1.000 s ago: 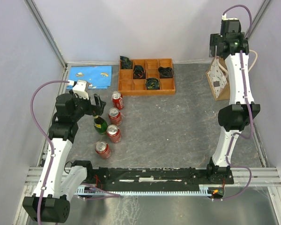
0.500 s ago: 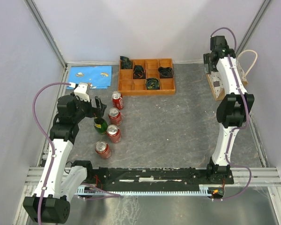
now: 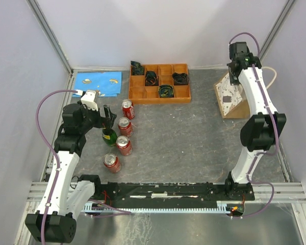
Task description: Place the beverage into the canvas bag
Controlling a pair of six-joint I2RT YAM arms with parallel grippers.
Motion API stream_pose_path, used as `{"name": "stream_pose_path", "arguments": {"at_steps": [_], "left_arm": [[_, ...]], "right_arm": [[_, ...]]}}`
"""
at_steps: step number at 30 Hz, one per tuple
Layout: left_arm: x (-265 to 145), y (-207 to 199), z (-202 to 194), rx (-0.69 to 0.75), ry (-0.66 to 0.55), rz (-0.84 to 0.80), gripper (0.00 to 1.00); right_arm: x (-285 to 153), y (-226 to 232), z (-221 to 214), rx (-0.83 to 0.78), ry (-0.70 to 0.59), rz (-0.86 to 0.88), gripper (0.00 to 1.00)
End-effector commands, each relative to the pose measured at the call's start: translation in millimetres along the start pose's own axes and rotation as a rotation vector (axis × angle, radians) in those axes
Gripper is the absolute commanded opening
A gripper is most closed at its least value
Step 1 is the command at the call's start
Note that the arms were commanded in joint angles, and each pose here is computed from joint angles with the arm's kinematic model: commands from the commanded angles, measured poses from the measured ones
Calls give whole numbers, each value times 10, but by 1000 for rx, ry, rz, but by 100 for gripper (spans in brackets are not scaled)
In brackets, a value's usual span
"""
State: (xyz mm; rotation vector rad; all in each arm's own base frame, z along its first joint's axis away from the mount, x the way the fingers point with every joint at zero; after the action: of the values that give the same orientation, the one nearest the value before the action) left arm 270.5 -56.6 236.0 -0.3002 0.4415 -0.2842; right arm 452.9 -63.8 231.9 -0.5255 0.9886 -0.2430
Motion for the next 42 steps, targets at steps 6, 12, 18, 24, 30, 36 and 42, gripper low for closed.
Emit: {"name": "stream_pose_path", "arguments": {"at_steps": [6, 12, 18, 24, 30, 36, 42], "left_arm": [[3, -170, 165, -11, -34, -82, 99], [-7, -224, 159, 12, -30, -100, 100], [1, -278, 117, 15, -18, -119, 100], [22, -321, 102, 17, -11, -136, 100], [36, -345, 129, 25, -17, -141, 100], [29, -339, 124, 33, -15, -130, 99], [6, -340, 131, 41, -14, -121, 99]], "right_arm": [[-1050, 549, -558, 7, -23, 118, 0], [-1431, 920, -977, 4, -3, 192, 0], [-1766, 1204, -1273, -18, 9, 246, 0], [-2019, 1575, -1423, -63, 0, 275, 0], [-2216, 2029, -1380, -107, -26, 299, 0], [-2340, 2486, -1195, -173, -48, 296, 0], [-2500, 2793, -940, -194, -102, 299, 0]]}}
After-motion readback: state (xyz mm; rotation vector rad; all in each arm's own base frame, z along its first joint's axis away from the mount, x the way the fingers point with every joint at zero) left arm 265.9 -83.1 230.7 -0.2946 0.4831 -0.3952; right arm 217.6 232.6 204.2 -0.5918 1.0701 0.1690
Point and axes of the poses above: each gripper's point midway between its finger pads, its own x axis out along the fingers, its own y axis along the line the jaws close on, z = x × y, the point moved 2 cm from there along -x, back along the fingers, and after that the axes turned 14 degrees about -x, right-handed, at the moved point
